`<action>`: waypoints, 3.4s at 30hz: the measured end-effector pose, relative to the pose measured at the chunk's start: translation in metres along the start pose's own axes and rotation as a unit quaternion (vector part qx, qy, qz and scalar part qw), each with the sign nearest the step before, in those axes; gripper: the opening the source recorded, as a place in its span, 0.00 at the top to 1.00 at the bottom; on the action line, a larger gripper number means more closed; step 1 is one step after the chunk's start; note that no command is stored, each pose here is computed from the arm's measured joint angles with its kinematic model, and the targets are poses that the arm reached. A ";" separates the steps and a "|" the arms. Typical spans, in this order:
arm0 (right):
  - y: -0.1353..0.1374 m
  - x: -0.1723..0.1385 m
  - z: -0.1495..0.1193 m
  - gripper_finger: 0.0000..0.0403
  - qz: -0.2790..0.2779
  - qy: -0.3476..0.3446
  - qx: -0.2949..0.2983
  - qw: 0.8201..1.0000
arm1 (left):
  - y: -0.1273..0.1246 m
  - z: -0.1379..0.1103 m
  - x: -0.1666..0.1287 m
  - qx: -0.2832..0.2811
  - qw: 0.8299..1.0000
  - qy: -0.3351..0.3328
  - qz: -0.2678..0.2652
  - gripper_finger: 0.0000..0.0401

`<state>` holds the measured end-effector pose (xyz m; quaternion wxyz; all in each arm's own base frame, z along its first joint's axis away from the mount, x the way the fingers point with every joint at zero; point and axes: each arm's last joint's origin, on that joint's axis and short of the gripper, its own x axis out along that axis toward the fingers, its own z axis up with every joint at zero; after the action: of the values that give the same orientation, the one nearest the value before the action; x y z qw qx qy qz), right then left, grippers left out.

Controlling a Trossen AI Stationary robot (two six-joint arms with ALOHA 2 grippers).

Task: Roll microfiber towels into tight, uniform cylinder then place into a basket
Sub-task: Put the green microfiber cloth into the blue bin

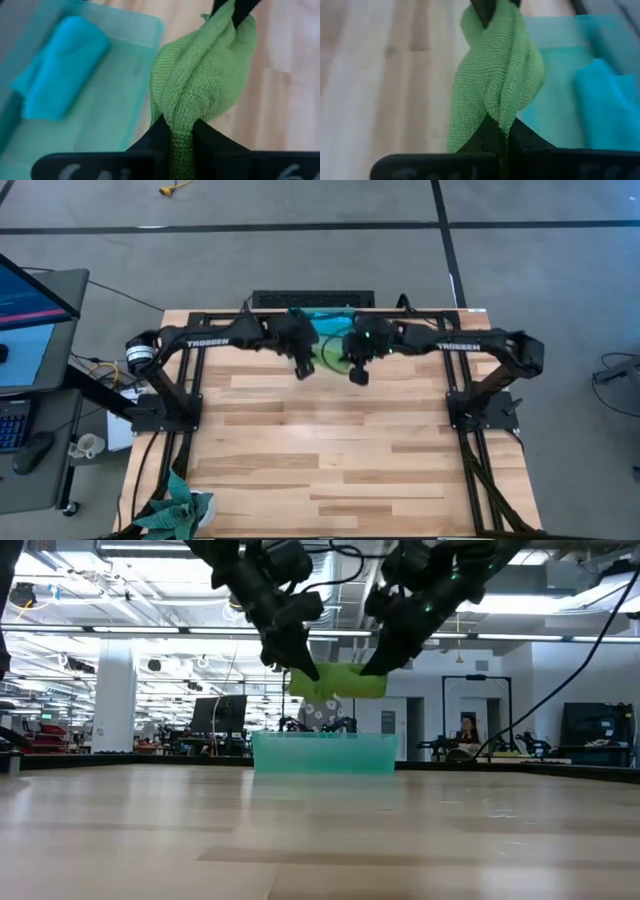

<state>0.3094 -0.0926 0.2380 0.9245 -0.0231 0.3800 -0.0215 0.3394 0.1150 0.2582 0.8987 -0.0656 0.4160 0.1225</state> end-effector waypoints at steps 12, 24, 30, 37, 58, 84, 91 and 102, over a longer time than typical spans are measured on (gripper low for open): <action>-0.083 0.020 -0.008 0.95 -0.042 0.021 -0.006 0.999 | 0.064 0.001 0.019 0.013 0.998 -0.025 0.061 0.94; -0.123 0.052 -0.028 0.95 -0.043 0.082 -0.015 0.996 | 0.108 -0.002 0.070 0.001 0.997 0.030 0.066 0.93; -0.127 0.052 -0.037 0.94 -0.031 0.110 -0.017 0.993 | 0.109 -0.005 0.086 0.013 0.998 0.044 0.051 0.93; -0.126 0.052 -0.039 0.94 -0.030 0.116 -0.009 0.993 | 0.110 -0.010 0.095 0.006 0.998 0.056 0.040 0.92; -0.123 0.053 -0.039 0.90 -0.031 0.124 -0.007 0.992 | 0.108 -0.010 0.095 -0.004 0.997 0.057 0.049 0.69; -0.118 0.055 -0.036 0.83 -0.045 0.133 -0.007 0.990 | 0.085 0.050 -0.002 -0.007 0.989 0.137 0.057 0.49; -0.117 0.055 -0.038 0.71 -0.040 0.141 -0.005 0.989 | 0.067 0.056 -0.053 -0.008 0.992 0.108 0.066 0.49; -0.118 0.055 -0.038 0.45 -0.083 0.165 -0.005 0.983 | 0.044 0.053 -0.132 -0.009 0.994 0.059 0.091 0.49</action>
<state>0.3189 -0.2143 0.1793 0.8441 -0.0552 0.5239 -0.1003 0.2837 0.1468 0.3927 0.8569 -0.0425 0.4717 0.2034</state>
